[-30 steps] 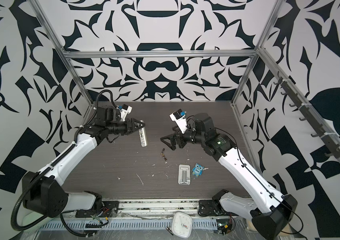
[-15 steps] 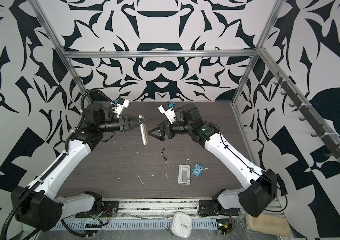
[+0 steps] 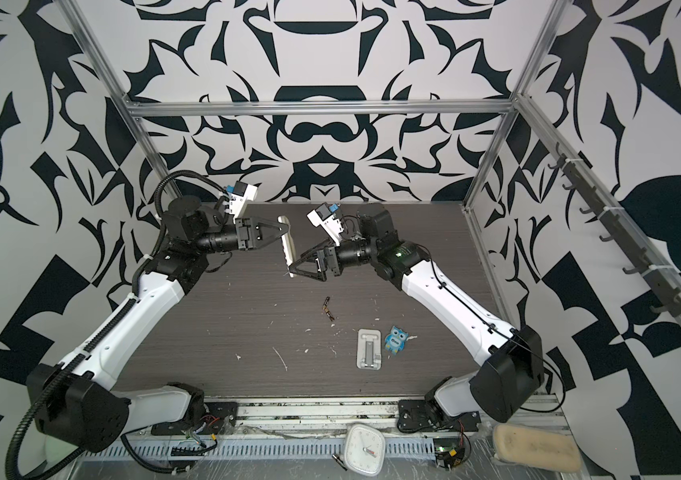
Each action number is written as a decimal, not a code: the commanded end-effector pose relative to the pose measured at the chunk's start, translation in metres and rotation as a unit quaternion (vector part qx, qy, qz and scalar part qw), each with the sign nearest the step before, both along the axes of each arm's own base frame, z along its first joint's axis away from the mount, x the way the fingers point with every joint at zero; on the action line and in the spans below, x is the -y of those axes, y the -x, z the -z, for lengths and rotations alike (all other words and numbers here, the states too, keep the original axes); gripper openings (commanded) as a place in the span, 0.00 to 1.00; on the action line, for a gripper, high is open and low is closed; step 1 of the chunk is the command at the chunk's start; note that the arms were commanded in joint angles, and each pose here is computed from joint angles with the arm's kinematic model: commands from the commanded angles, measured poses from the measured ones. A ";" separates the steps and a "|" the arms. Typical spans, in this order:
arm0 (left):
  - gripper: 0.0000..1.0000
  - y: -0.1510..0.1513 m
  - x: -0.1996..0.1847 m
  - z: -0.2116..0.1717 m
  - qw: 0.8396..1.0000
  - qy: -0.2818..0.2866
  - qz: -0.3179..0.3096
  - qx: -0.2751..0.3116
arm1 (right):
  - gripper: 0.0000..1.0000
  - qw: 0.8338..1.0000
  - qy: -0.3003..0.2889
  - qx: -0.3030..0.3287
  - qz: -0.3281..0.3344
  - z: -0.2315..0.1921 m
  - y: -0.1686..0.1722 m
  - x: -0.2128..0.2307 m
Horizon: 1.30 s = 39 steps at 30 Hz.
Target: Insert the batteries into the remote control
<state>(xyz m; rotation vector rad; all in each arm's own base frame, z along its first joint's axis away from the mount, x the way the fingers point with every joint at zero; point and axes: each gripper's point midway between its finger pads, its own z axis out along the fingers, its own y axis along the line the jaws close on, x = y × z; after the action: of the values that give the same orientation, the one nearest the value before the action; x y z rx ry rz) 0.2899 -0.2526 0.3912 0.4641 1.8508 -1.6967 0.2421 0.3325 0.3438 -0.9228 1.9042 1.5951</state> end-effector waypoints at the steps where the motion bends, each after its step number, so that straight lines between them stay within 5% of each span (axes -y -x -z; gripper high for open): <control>1: 0.22 -0.003 0.001 -0.020 0.999 0.021 0.007 0.026 | 1.00 0.998 -0.040 0.039 -0.020 -0.034 0.004 -0.004; 16: 0.23 -0.006 0.005 -0.023 0.999 0.036 0.016 0.026 | 0.88 0.997 -0.060 0.040 -0.032 -0.046 0.001 -0.013; 30: 0.24 -0.007 0.006 -0.024 0.999 0.045 0.016 0.025 | 0.49 0.997 -0.064 0.034 -0.030 -0.047 0.000 -0.014; 34: 0.35 -0.010 0.006 -0.020 0.999 0.042 0.011 0.016 | 0.26 0.997 -0.067 0.037 -0.023 -0.050 -0.003 -0.013; 39: 0.76 -0.017 0.004 -0.012 0.999 0.038 -0.015 0.002 | 0.05 0.997 -0.065 0.040 0.007 -0.052 -0.012 -0.001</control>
<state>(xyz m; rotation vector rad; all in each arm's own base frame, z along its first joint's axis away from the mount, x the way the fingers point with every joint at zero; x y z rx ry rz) 0.3019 -0.2576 0.4075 0.4654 1.7553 -1.7428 0.2557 0.3421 0.3637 -0.8679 1.8685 1.6769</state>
